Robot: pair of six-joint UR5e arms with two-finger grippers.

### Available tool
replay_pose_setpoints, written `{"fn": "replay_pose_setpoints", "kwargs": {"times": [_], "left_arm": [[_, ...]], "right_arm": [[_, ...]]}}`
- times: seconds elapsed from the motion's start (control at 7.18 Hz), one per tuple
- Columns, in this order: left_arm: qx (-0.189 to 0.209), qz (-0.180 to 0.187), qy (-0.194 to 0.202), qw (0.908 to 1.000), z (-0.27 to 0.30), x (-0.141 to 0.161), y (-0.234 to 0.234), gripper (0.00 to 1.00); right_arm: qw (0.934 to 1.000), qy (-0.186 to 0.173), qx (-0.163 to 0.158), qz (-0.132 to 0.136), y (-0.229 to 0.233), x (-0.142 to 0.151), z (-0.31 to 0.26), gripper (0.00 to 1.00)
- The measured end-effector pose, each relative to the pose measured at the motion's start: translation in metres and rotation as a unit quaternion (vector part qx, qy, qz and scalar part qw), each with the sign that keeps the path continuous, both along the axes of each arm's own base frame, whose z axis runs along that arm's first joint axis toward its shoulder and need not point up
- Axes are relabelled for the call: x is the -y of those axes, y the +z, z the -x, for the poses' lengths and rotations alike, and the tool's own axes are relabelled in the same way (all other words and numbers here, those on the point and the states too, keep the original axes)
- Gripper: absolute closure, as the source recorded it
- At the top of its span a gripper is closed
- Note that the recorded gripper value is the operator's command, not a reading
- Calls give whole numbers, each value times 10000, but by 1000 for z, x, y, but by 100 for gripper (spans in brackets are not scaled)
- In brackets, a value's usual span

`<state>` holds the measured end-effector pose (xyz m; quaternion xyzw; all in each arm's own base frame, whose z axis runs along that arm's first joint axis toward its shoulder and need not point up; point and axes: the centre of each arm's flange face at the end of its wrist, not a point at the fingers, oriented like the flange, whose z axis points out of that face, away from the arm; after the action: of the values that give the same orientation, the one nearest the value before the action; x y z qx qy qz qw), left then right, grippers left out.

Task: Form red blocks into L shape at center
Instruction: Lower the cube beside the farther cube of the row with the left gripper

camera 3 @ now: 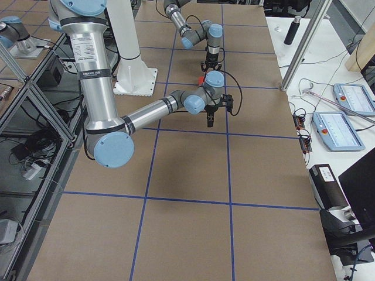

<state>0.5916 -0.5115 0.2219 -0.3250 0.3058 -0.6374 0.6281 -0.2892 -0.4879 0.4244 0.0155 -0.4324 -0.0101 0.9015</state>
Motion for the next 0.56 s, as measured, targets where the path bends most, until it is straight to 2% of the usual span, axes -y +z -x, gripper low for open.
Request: {"fn": "replay_pose_setpoints", "kwargs": {"times": [0.14, 0.56], "left_arm": [[-4, 3, -3, 10000, 0, 0, 0, 1], [-14, 16, -27, 10000, 0, 0, -1, 0]], "right_arm": [[10000, 5, 2, 3, 0, 0, 0, 0], [10000, 10, 3, 10, 0, 0, 0, 0]]}}
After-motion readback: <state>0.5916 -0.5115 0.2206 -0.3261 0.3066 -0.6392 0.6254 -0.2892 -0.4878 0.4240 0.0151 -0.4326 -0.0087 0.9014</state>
